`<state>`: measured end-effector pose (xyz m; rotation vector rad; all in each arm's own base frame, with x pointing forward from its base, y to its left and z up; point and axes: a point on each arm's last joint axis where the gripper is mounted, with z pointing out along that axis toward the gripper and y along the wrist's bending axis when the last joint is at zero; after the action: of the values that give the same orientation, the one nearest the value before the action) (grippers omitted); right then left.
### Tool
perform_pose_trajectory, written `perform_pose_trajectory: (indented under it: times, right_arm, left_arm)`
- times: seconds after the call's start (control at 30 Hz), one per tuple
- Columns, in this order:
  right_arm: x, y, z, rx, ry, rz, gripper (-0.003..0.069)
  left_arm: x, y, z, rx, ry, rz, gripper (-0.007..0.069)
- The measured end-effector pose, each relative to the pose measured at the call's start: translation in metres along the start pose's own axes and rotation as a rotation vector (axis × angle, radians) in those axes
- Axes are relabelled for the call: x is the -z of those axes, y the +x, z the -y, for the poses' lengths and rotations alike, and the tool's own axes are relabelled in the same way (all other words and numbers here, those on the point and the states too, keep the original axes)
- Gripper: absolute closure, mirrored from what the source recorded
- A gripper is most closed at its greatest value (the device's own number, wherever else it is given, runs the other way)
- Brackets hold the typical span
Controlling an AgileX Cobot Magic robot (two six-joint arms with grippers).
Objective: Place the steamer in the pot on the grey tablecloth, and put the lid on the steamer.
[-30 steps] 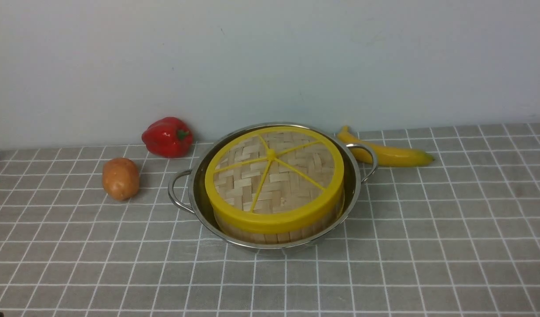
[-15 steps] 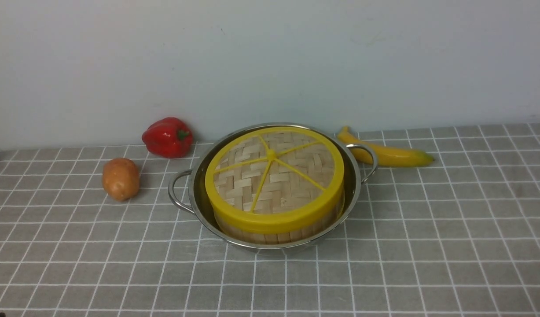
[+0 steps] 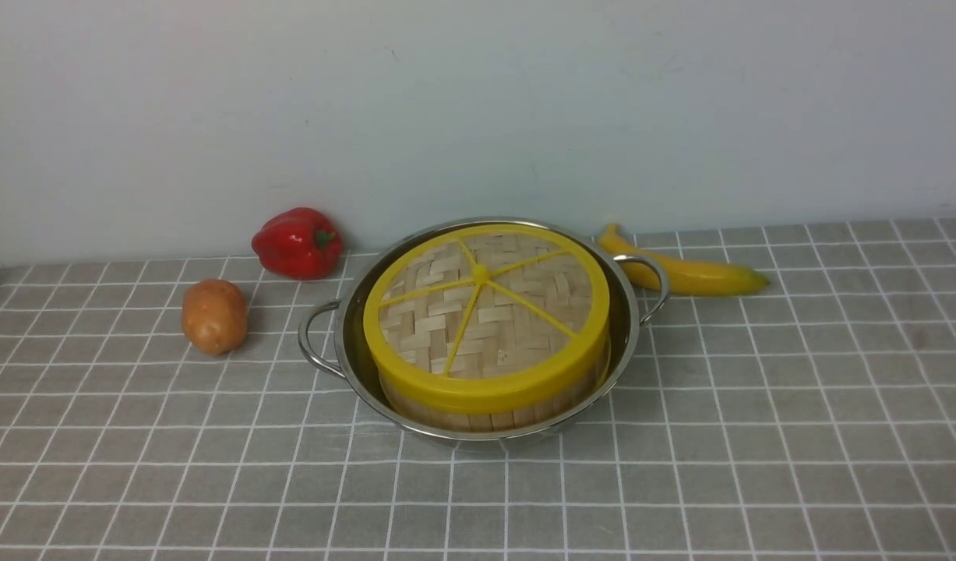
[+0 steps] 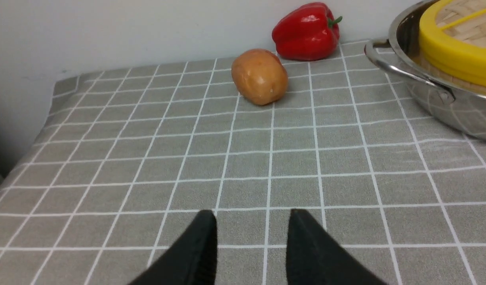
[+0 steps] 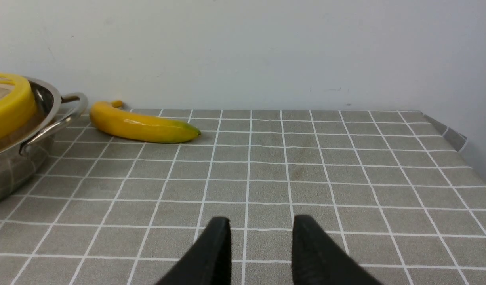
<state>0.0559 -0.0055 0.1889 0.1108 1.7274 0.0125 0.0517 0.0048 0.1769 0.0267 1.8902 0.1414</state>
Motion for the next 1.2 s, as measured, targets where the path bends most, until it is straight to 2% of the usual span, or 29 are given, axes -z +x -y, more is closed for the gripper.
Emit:
perform_pose_trajectory:
  times: [1.2]
  right_arm:
    - [0.0000, 0.0000, 0.0000, 0.000, 0.000, 0.000, 0.0416]
  left_arm:
    - [-0.0008, -0.0011, 0.0006, 0.023, 0.005, 0.030, 0.0382]
